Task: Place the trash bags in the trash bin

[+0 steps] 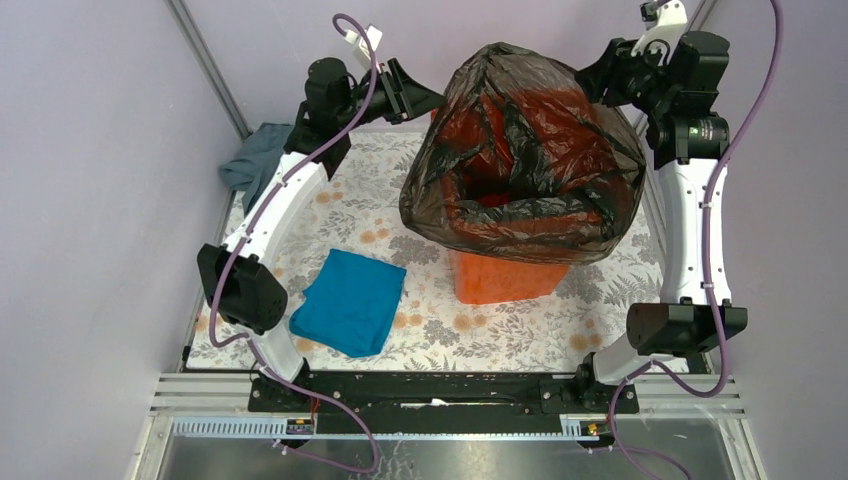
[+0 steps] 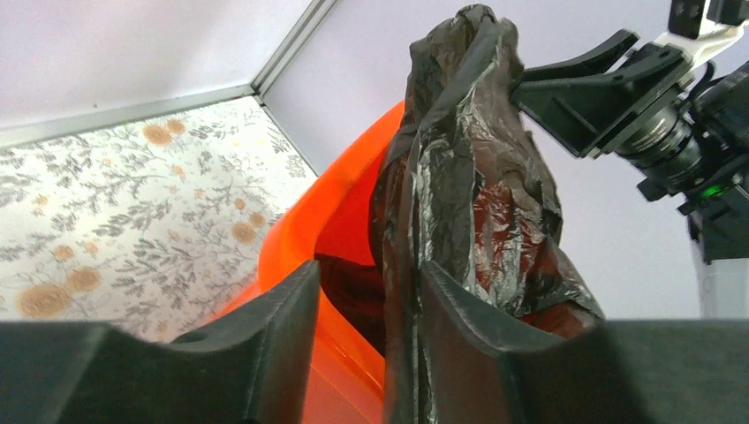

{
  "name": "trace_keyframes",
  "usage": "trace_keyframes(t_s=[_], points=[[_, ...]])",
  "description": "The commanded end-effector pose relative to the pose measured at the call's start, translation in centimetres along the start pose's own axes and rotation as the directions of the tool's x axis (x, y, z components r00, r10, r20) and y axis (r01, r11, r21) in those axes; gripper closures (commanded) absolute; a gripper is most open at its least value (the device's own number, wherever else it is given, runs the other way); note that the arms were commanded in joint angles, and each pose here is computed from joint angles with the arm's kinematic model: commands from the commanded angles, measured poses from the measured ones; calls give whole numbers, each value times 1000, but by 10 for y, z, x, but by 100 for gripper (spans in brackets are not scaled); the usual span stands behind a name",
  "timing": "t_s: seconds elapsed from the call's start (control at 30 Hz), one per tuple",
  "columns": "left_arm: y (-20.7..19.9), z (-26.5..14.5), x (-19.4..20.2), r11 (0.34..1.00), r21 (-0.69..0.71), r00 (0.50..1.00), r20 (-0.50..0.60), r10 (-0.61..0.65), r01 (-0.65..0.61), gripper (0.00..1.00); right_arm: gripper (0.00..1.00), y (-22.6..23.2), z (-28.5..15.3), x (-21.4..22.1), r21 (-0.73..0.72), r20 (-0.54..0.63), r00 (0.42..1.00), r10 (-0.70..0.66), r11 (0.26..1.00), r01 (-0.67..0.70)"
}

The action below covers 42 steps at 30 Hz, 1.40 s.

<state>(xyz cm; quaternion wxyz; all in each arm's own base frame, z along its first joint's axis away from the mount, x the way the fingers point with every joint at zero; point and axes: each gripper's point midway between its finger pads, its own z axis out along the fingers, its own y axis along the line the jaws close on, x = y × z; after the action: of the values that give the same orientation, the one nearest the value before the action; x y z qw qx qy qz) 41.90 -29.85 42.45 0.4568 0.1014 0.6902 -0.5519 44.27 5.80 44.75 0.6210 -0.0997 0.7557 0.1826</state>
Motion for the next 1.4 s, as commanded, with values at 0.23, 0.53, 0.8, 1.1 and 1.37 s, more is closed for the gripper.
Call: trace_keyframes(t_s=[0.23,0.53,0.8,1.1,1.37], points=[[-25,15,-36,991,131,996,91,23,-34,100,100,3,20,-22,-102,104,992,66,993,-55],[-23,4,-50,992,119,988,153,15,-33,100,100,-8,17,-15,-68,93,992,85,995,-79],[-26,-3,-46,992,128,992,128,-21,5,100,2,10,-29,-23,-86,91,994,56,995,-48],[-25,-7,-34,990,139,996,70,-47,37,79,0,13,-29,-5,-224,11,999,50,974,-46],[-31,-4,-22,967,239,995,2,-95,92,35,0,13,-14,8,-310,-37,994,98,945,-105]])
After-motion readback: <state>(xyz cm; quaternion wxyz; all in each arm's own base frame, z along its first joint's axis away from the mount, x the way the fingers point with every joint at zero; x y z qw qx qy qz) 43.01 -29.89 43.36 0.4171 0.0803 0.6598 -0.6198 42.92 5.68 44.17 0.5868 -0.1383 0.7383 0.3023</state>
